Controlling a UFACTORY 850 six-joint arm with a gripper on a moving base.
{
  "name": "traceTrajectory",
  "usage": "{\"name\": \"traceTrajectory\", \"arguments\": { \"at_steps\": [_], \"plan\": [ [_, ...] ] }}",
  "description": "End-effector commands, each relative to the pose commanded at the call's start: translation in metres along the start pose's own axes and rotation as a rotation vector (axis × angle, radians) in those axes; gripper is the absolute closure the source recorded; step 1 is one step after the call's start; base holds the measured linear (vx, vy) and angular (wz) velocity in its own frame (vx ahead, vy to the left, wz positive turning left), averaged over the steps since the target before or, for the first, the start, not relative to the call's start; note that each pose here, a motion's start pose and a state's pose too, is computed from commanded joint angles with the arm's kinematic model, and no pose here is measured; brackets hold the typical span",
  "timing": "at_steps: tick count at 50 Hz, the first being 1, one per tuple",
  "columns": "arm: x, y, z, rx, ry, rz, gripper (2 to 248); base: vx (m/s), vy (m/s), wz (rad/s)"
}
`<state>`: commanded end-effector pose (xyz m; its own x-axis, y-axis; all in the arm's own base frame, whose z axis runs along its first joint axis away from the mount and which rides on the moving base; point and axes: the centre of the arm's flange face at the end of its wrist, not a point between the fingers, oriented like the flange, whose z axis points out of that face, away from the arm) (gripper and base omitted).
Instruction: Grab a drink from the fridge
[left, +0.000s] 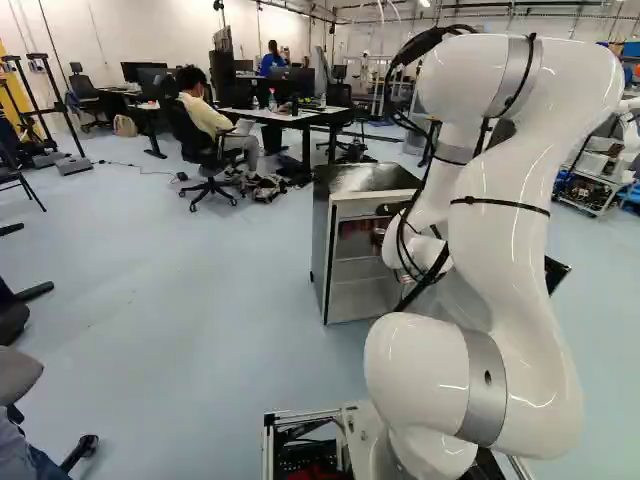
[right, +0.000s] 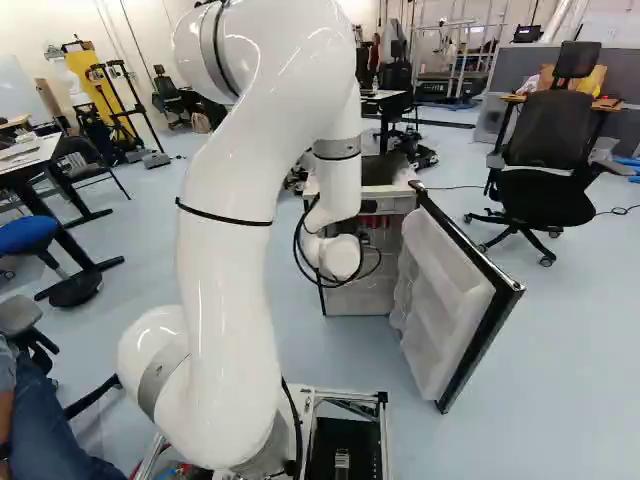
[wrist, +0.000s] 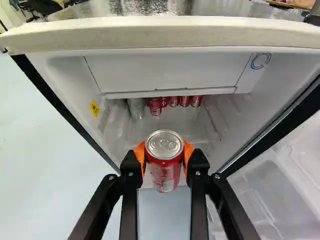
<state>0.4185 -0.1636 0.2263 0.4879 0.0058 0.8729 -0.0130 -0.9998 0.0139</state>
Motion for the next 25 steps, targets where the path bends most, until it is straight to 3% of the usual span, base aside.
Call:
{"name": "traceTrajectory", "arguments": {
  "at_steps": [25],
  "plan": [
    [0.018, -0.002, -0.018, -0.011, -0.015, -0.018, 154, 0.0, 0.0, 0.0]
  ]
}}
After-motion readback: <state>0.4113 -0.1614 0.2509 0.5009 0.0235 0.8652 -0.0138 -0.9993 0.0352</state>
